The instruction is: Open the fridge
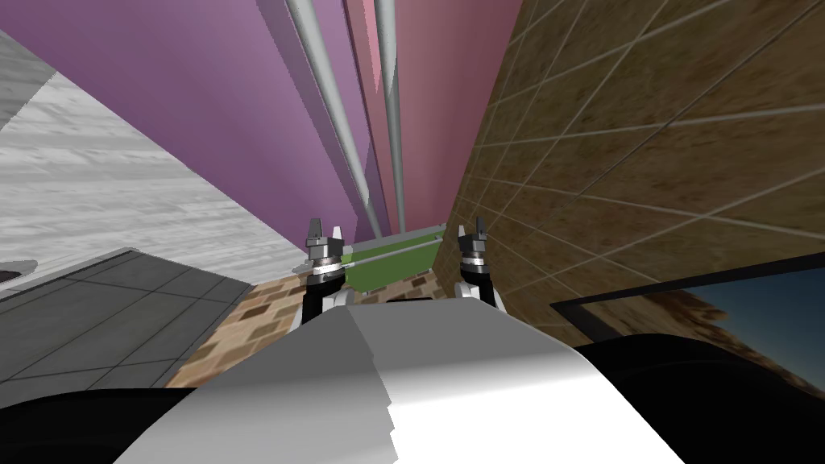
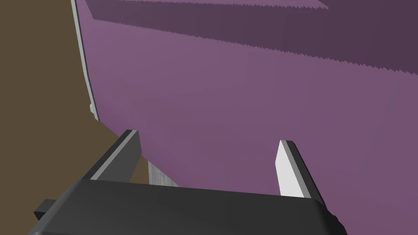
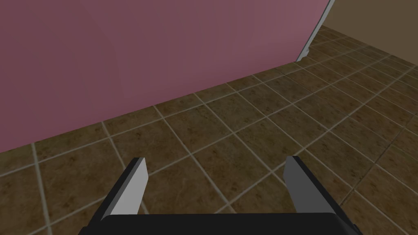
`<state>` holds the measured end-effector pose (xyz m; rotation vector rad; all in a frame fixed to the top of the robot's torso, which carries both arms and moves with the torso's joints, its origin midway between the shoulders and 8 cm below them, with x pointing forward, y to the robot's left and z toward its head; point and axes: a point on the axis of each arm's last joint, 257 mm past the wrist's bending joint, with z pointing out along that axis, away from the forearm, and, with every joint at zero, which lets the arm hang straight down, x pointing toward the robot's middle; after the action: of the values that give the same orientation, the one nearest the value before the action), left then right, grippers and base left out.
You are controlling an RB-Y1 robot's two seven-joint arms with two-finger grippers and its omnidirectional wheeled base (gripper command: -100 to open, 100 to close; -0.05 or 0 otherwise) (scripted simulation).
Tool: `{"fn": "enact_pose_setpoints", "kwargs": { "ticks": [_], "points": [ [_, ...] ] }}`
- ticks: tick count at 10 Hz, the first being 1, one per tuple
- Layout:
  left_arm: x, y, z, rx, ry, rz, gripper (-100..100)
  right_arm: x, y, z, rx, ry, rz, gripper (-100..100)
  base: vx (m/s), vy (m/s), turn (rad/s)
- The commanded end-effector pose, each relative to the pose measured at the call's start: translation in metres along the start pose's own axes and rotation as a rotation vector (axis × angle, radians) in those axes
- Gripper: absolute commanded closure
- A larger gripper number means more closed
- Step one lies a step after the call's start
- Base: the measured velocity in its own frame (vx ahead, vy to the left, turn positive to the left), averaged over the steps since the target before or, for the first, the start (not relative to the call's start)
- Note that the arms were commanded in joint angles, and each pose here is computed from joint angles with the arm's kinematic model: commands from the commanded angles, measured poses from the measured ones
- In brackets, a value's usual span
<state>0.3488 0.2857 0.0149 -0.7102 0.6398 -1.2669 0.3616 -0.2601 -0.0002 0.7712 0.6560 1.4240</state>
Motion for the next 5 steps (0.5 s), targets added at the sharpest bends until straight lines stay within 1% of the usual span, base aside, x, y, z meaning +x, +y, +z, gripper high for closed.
{"fn": "enact_pose_setpoints", "kwargs": {
  "ticks": [1, 5],
  "points": [
    [0.0, 0.0, 0.0, 0.0, 0.0, 0.0, 0, 0.0, 0.0, 0.0, 0.0, 0.0, 0.0, 0, 0.0, 0.0, 0.0],
    [0.0, -0.0001, 0.0, 0.0, 0.0, 0.0, 0, 0.0, 0.0001, 0.0, 0.0, 0.0, 0.0, 0, 0.0, 0.0, 0.0]
  ]
}}
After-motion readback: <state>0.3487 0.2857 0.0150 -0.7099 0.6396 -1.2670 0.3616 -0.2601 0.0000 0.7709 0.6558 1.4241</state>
